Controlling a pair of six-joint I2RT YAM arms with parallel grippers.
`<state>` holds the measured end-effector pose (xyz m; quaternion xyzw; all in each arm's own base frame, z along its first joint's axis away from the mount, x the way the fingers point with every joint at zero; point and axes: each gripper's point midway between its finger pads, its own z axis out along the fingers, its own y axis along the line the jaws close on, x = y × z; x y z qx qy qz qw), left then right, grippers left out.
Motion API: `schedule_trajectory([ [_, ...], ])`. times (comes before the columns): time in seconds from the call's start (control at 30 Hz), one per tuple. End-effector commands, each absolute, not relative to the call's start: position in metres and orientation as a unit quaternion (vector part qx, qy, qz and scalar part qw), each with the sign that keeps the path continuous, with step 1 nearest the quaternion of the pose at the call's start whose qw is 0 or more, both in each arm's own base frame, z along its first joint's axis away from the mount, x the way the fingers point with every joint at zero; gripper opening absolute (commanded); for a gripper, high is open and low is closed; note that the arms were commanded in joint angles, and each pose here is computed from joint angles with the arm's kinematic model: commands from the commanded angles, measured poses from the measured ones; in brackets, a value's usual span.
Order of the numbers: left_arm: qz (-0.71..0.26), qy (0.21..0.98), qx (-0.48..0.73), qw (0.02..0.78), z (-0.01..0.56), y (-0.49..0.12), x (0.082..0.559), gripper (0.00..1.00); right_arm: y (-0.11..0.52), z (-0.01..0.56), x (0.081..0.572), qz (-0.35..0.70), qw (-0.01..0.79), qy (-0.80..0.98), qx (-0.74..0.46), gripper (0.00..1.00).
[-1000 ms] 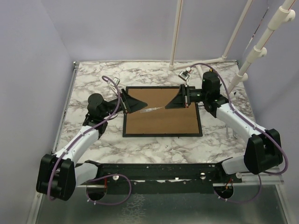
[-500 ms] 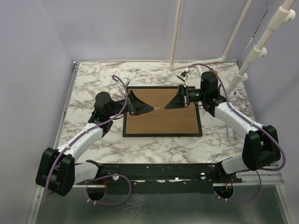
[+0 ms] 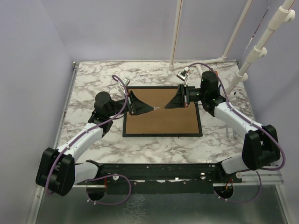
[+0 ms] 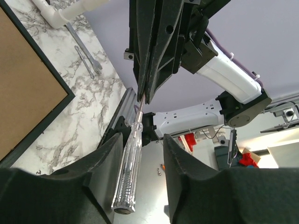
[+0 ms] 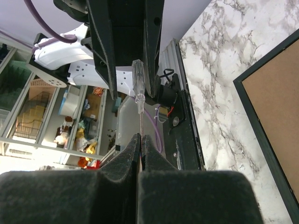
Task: Take the photo out of the frame
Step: Adjust the screwdriver.
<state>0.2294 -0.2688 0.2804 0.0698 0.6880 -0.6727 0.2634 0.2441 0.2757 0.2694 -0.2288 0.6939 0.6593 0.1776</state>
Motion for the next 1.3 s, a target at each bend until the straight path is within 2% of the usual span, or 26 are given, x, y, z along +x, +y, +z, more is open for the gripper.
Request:
schedule_trajectory([
  [0.0,-0.681,0.672,0.099,0.272,0.297,-0.27,0.224,0.39,0.275,0.265,0.24,0.665,0.166,0.69,-0.235,0.01],
  [0.13,-0.682,0.671,0.102,0.273,0.299,-0.27,0.222,0.34,0.276,0.263,0.241,0.665,0.163,0.691,-0.233,0.01],
  [0.2,-0.682,0.671,0.103,0.272,0.298,-0.27,0.222,0.28,0.276,0.263,0.242,0.665,0.162,0.691,-0.233,0.01],
  [0.33,-0.678,0.674,0.097,0.276,0.293,-0.27,0.224,0.02,0.276,0.264,0.243,0.665,0.163,0.691,-0.233,0.01],
  [0.37,-0.677,0.675,0.098,0.277,0.292,-0.27,0.225,0.0,0.277,0.263,0.243,0.665,0.163,0.691,-0.233,0.03],
  [0.4,-0.676,0.676,0.096,0.278,0.289,-0.27,0.225,0.0,0.277,0.263,0.244,0.664,0.164,0.692,-0.232,0.09],
  [0.47,-0.673,0.678,0.096,0.279,0.285,-0.27,0.226,0.0,0.277,0.259,0.247,0.655,0.176,0.7,-0.226,0.42],
  [0.5,-0.671,0.679,0.097,0.28,0.283,-0.27,0.226,0.0,0.276,0.257,0.25,0.646,0.188,0.705,-0.225,0.56],
  [0.53,-0.67,0.68,0.098,0.281,0.28,-0.27,0.226,0.0,0.275,0.256,0.252,0.635,0.201,0.712,-0.222,0.63],
  [0.63,-0.66,0.695,0.085,0.273,0.264,-0.27,0.231,0.0,0.268,0.252,0.262,0.588,0.25,0.74,-0.21,0.75],
  [0.77,-0.634,0.728,0.031,0.261,0.234,-0.266,0.245,0.0,0.242,0.235,0.284,0.469,0.327,0.805,-0.158,0.85],
  [0.93,-0.584,0.757,0.013,0.294,0.212,-0.253,0.256,0.0,0.2,0.229,0.292,0.366,0.425,0.823,-0.093,0.99],
  [1.13,-0.558,0.746,0.054,0.36,0.224,-0.243,0.255,0.0,0.164,0.233,0.297,0.309,0.5,0.809,0.001,1.0],
  [1.27,-0.541,0.737,0.03,0.404,0.23,-0.23,0.256,0.0,0.145,0.218,0.301,0.266,0.506,0.82,0.045,1.0],
])
